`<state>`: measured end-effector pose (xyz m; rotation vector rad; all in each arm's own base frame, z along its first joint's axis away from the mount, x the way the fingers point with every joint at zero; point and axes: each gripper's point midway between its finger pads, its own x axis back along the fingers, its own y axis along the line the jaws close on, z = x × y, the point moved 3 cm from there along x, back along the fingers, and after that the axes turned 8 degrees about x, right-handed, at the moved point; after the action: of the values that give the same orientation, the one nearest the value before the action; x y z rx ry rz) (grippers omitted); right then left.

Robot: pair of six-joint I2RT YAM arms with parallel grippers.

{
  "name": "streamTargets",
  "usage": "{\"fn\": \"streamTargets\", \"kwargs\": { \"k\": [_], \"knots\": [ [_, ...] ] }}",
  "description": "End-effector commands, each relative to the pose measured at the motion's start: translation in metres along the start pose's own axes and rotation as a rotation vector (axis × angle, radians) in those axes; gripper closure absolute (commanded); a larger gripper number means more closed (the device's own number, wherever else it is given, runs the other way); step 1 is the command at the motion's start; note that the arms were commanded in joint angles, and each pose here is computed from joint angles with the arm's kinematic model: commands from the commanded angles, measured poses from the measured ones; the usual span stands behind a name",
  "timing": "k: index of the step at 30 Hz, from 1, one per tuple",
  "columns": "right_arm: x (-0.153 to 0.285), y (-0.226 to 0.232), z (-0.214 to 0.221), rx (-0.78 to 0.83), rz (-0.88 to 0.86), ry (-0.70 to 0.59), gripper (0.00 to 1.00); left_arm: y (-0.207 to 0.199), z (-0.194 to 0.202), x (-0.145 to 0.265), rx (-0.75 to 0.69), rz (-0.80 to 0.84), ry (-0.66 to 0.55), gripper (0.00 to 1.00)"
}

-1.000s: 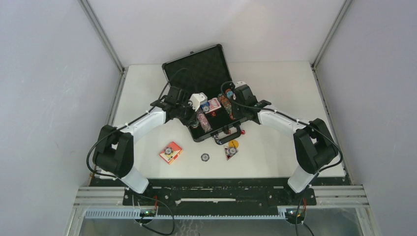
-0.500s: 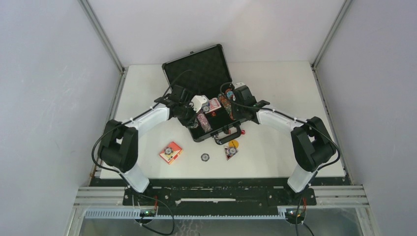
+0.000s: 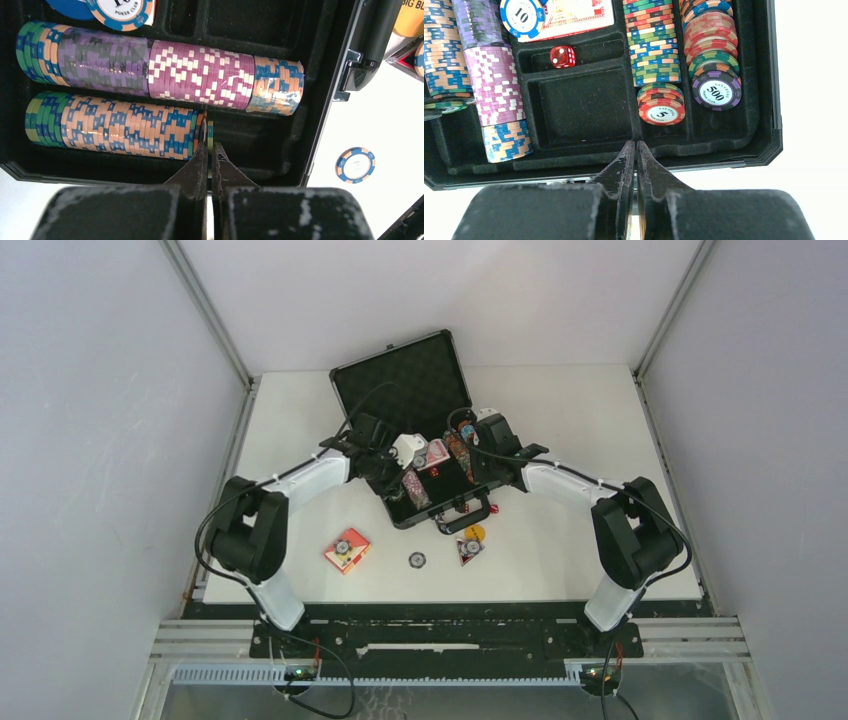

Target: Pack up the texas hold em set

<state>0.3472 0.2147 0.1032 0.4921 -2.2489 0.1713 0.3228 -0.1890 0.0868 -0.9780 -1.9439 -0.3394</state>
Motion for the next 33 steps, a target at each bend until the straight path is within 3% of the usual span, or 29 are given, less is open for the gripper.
{"fn": "streamTargets", "kwargs": {
  "k": [1, 25, 33],
  "knots": [
    [0.005, 0.000, -0.019, 0.005, -0.008, -0.064, 0.89, 0.003, -0.036, 0.006, -0.046, -0.002, -0.085, 1.00],
    [-0.001, 0.000, -0.014, 0.006, -0.014, -0.048, 0.89, -0.004, -0.008, 0.000, -0.055, 0.066, 0.075, 1.00],
    [-0.001, 0.000, -0.013, 0.011, -0.012, -0.043, 0.89, -0.002, -0.003, -0.004, -0.042, 0.059, 0.105, 0.84]
  ]
}}
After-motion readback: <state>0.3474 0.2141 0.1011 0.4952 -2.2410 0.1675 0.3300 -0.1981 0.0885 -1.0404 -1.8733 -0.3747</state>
